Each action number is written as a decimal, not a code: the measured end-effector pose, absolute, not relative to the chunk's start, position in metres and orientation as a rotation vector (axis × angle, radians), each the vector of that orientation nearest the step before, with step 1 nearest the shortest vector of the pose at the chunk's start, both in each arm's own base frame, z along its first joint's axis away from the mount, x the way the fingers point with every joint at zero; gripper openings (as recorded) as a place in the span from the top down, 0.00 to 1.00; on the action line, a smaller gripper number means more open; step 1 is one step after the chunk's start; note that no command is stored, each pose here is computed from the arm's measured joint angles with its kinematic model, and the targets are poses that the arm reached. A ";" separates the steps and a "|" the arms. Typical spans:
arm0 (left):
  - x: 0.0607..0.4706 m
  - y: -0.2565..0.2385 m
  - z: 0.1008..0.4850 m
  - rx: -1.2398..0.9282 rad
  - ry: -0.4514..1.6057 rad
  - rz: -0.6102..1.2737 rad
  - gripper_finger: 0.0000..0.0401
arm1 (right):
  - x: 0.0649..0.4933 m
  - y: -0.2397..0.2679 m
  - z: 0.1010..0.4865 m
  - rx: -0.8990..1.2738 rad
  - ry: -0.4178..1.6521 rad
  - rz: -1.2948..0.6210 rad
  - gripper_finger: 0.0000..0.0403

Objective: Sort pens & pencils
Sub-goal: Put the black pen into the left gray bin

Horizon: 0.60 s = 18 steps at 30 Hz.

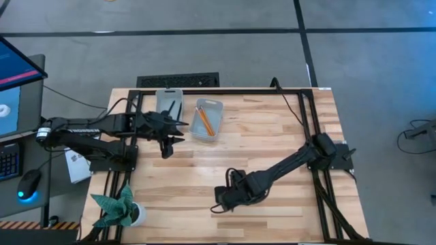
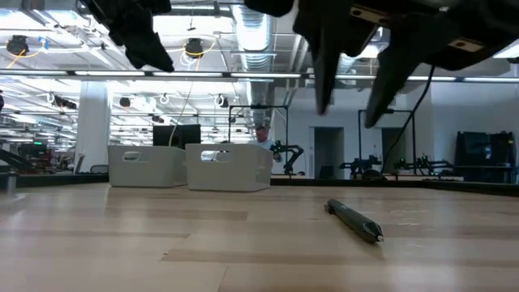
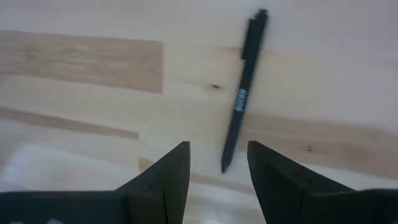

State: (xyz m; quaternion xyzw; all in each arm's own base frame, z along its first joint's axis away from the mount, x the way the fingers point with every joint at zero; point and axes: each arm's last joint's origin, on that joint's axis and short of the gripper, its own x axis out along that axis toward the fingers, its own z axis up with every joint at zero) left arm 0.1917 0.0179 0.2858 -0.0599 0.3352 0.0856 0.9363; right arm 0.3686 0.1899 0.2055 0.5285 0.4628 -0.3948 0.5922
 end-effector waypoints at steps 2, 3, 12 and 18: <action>0.192 0.018 0.283 -0.123 0.692 0.175 0.77 | 0.366 0.191 0.205 1.234 1.078 -0.948 0.55; 0.192 0.018 0.282 -0.127 0.692 0.176 0.77 | 0.365 0.193 0.205 1.236 1.078 -0.950 0.55; 0.192 0.017 0.281 -0.140 0.692 0.178 0.77 | 0.366 0.195 0.187 1.208 1.104 -1.004 0.55; 0.192 0.014 0.282 -0.135 0.692 0.157 0.77 | 0.377 0.201 0.158 1.227 1.120 -1.001 0.55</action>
